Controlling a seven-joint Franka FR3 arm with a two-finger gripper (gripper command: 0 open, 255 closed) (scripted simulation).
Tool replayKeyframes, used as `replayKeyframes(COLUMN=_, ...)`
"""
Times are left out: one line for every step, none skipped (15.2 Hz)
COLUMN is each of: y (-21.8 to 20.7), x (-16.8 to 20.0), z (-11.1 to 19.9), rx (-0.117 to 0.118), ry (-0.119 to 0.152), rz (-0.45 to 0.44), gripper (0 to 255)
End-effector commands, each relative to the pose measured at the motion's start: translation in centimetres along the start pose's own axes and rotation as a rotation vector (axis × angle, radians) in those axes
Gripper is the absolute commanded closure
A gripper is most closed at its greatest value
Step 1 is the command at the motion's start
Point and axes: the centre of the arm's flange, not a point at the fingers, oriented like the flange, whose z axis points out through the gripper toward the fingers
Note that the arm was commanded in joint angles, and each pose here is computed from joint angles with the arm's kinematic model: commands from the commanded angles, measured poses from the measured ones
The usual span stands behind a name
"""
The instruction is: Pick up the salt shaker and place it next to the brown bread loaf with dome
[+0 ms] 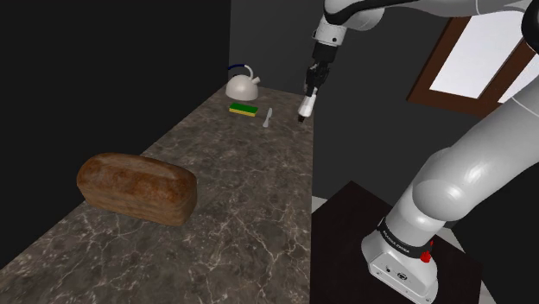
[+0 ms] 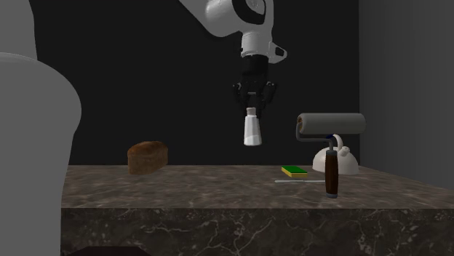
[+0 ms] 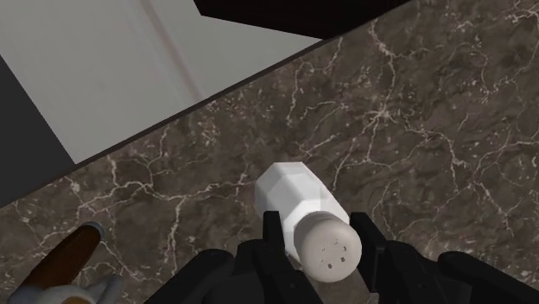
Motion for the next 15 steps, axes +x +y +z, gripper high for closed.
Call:
replayKeyframes(y=-0.1, x=0.0, z=-1.1, rx=0.000, ry=0.000, rz=0.000, gripper=255)
replayKeyframes(y=-0.1, x=0.0, z=-1.6, rx=0.000, ry=0.000, rz=0.000, gripper=255)
replayKeyframes(y=-0.2, x=0.0, z=-2.2, rx=0.000, ry=0.000, rz=0.000, gripper=255)
replayKeyframes(y=-0.2, x=0.0, z=-2.7, rx=0.000, ry=0.000, rz=0.000, gripper=255)
replayKeyframes(y=-0.3, x=0.1, z=-3.2, rx=0.000, ry=0.000, rz=0.000, gripper=255)
replayKeyframes(y=-0.3, x=0.1, z=-3.7, rx=0.000, ry=0.000, rz=0.000, gripper=255)
replayKeyframes(y=-0.3, x=0.1, z=-4.3, rx=0.000, ry=0.000, rz=0.000, gripper=255)
replayKeyframes(y=-0.4, x=0.1, z=-4.8, rx=0.000, ry=0.000, rz=0.000, gripper=255)
replayKeyframes(y=-0.4, x=0.1, z=-5.3, rx=0.000, ry=0.000, rz=0.000, gripper=255)
replayKeyframes(y=-0.4, x=0.1, z=-5.6, rx=0.000, ry=0.000, rz=0.000, gripper=255)
replayKeyframes(y=-1.7, x=-0.1, z=-5.5, rx=0.000, ry=0.000, rz=0.000, gripper=255)
replayKeyframes(y=-3.0, x=-0.3, z=-5.4, rx=0.000, ry=0.000, rz=0.000, gripper=255)
replayKeyframes(y=-4.3, x=-0.4, z=-5.3, rx=0.000, ry=0.000, rz=0.000, gripper=255)
replayKeyframes(y=-5.7, x=-0.6, z=-5.2, rx=0.000, ry=0.000, rz=0.000, gripper=255)
replayKeyframes(y=-7.0, x=-0.8, z=-5.1, rx=0.000, ry=0.000, rz=0.000, gripper=255)
